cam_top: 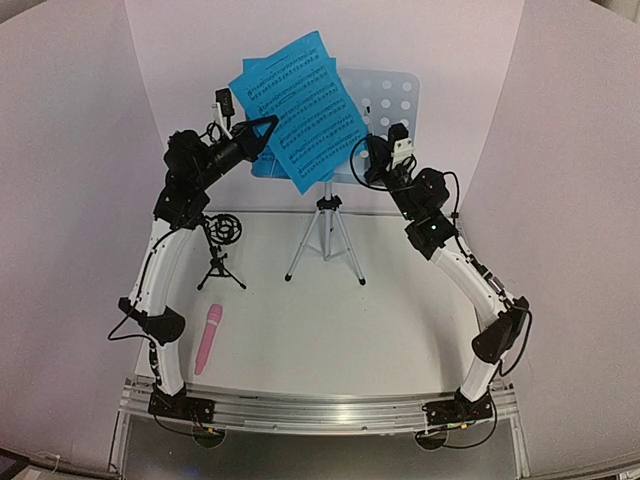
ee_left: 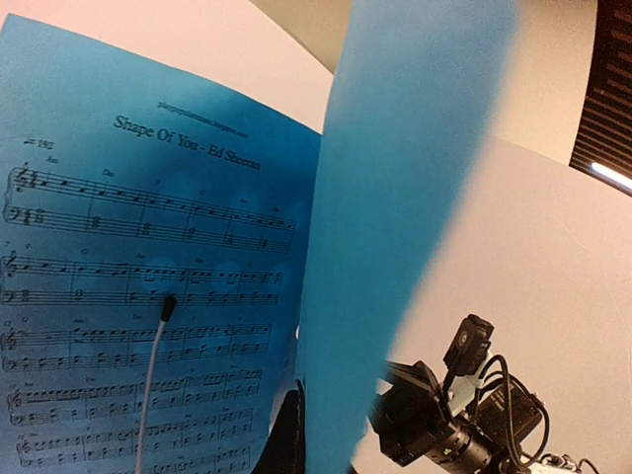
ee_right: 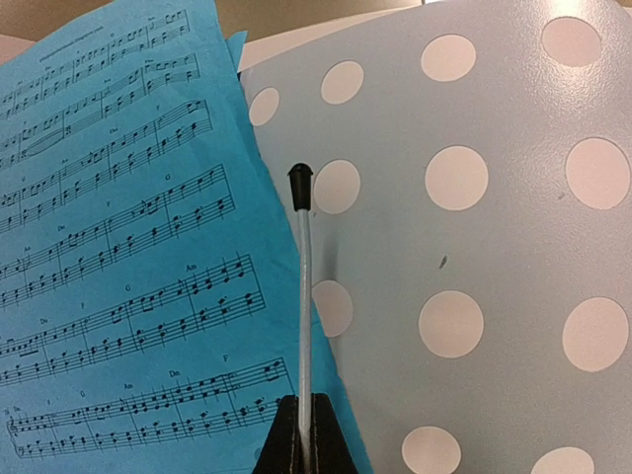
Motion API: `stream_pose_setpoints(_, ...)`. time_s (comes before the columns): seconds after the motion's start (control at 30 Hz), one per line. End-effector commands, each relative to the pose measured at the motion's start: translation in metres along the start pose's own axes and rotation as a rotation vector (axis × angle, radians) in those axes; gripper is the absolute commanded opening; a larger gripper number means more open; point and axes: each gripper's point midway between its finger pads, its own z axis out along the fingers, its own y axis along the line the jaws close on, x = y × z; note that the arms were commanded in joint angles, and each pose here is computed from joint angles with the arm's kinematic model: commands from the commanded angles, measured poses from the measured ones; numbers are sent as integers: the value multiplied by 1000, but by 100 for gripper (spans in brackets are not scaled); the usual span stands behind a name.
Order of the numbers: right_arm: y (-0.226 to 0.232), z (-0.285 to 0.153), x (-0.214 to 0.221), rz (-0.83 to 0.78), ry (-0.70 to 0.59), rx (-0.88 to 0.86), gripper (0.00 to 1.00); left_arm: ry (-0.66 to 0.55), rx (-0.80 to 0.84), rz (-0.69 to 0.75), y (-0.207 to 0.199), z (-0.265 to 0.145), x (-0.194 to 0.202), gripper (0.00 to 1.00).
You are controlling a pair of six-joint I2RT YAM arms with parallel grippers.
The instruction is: Set up the instrument practice props
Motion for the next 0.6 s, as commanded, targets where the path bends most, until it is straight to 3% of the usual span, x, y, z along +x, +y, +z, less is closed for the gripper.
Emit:
stream_pose_setpoints(0.0, 11, 1, -23, 47, -66, -53, 0, -20, 156, 179, -26, 9, 4, 0)
stream_pose_setpoints(0.17, 12, 0, -23, 48, -58, -63, 0, -39, 262, 369, -39, 11, 11, 0)
stream_pose_setpoints(0.57, 20, 0, -21, 41, -44, -106, 0, -117, 334, 735, -41, 20, 20, 0)
